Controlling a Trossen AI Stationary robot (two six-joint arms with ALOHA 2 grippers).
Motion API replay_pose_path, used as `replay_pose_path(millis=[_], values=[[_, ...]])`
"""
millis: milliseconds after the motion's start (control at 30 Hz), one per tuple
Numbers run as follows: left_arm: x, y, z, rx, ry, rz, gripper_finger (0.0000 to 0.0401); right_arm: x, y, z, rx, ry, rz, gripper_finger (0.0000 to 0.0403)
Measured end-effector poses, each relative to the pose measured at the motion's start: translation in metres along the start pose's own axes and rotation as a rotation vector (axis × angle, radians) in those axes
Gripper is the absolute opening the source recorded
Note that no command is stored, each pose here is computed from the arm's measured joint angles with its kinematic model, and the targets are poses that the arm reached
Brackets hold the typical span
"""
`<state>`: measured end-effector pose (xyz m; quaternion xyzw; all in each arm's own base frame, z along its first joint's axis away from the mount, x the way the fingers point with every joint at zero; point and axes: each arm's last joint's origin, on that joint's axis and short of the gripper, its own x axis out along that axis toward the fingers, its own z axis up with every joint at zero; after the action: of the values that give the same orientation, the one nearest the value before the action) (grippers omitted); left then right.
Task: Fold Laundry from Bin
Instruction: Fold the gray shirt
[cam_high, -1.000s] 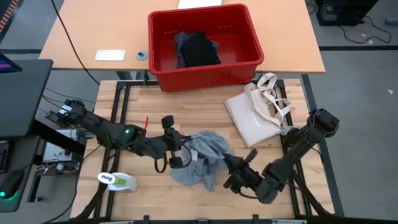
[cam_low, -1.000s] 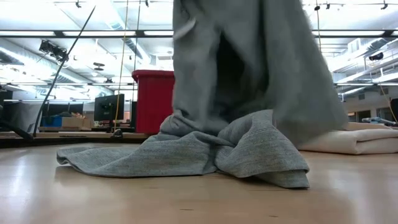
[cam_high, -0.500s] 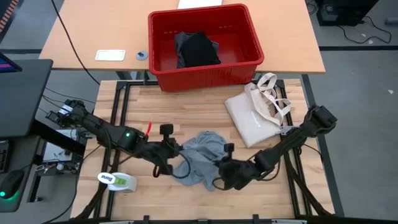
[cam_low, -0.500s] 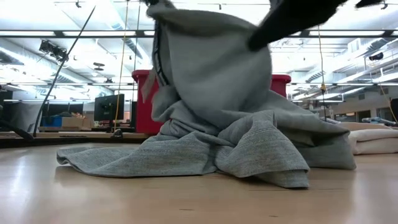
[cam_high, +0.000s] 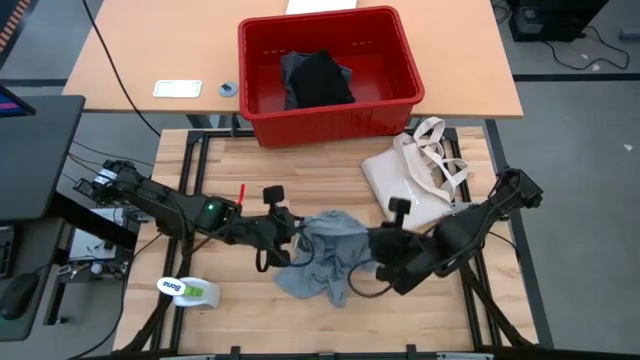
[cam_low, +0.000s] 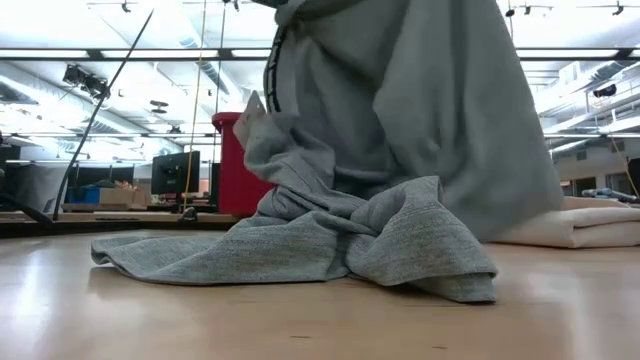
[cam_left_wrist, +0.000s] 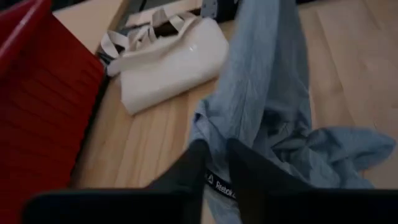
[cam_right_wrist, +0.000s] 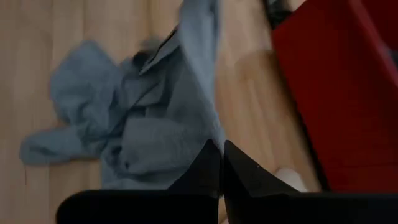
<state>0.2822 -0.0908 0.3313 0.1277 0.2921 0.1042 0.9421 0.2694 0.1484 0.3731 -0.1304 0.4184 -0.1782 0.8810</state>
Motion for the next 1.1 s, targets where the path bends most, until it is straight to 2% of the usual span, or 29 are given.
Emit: replay_pose_path(millis=[133,233,333,467,567,667,800,900,1000,1100], values=[[0.000,0.000,0.000,0.003,-0.001,0.014,0.0173,-0.015,-0.021,0.017,0.094,-0.043,0.002,0.0009],[-0.001,-0.001,0.000,-0.035,-0.002,0.032,0.0239,-0.020,-0.039,0.026,0.143,-0.056,-0.024,0.0009],[-0.006,-0.008,-0.001,-0.056,-0.013,0.043,0.0279,-0.024,-0.058,0.033,0.172,-0.069,-0.061,0.0009],[-0.011,-0.026,-0.005,-0.110,-0.013,0.011,0.0289,-0.031,-0.081,0.043,0.201,-0.101,-0.090,0.0009],[0.000,-0.044,-0.024,-0.159,0.047,-0.001,0.0290,-0.038,-0.095,0.053,0.203,-0.167,-0.135,0.0009],[0.019,-0.060,-0.046,-0.230,0.095,0.008,0.0290,-0.049,-0.105,0.068,0.260,-0.304,-0.187,0.0010],[0.044,-0.079,-0.068,-0.264,0.131,0.019,0.0290,-0.065,-0.113,0.091,0.318,-0.496,-0.234,0.0012],[0.055,-0.087,-0.068,-0.297,0.096,0.012,0.0290,-0.075,-0.114,0.105,0.295,-0.599,-0.288,0.0012],[0.063,-0.093,-0.063,-0.335,0.031,0.002,0.0290,-0.084,-0.112,0.118,0.271,-0.662,-0.403,0.0012],[0.063,-0.092,-0.057,-0.362,-0.034,0.037,0.0290,-0.092,-0.113,0.130,0.254,-0.692,-0.524,0.0012]])
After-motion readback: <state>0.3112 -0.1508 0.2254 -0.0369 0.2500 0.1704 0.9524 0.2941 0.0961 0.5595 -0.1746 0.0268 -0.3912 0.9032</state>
